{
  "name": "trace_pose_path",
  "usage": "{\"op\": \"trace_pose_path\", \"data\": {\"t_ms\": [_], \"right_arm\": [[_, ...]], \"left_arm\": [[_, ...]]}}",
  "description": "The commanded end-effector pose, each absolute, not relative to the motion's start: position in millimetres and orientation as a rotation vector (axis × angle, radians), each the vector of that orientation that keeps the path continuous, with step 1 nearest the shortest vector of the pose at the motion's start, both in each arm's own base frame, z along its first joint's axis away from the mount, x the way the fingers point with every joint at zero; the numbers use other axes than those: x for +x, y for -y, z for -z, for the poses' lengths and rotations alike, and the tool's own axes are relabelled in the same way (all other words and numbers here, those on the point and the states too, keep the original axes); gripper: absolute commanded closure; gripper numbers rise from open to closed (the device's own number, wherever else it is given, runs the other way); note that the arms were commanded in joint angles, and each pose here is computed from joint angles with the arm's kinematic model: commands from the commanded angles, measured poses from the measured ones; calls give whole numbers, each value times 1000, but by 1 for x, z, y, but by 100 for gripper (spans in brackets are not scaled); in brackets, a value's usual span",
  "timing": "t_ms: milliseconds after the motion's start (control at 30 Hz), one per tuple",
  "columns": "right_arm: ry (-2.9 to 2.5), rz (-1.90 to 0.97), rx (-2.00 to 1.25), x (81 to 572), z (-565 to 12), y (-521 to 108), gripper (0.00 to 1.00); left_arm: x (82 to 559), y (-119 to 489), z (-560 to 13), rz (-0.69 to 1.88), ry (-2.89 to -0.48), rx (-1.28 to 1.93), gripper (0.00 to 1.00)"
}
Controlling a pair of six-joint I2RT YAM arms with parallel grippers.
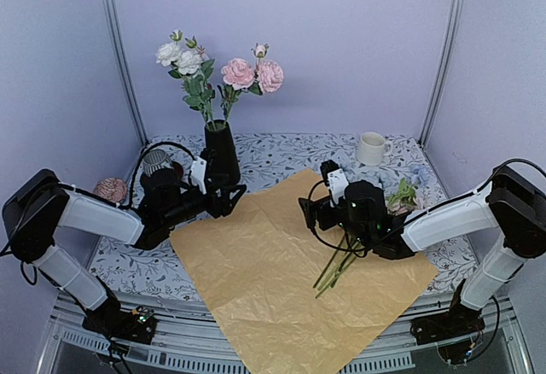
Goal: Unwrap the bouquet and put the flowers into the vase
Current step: Pick up the fake flower from the flattened wrapping paper.
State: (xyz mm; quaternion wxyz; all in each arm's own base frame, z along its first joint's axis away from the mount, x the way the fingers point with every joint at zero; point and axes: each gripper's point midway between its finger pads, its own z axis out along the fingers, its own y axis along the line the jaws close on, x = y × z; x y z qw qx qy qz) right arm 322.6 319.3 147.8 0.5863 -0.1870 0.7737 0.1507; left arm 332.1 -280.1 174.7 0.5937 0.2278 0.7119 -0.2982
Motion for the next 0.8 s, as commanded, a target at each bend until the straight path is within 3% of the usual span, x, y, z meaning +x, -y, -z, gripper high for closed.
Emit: {"op": "trace_pose_path", "data": {"t_ms": [0,767], "right_arm": [[-1785,-339,-433,324,-154,-325,1],[-1789,-332,-418,323,-156,-325,1]], "left_arm": [[328,283,-191,687,-1594,529,29],[322,288,-193,646,-1584,550,29]]}}
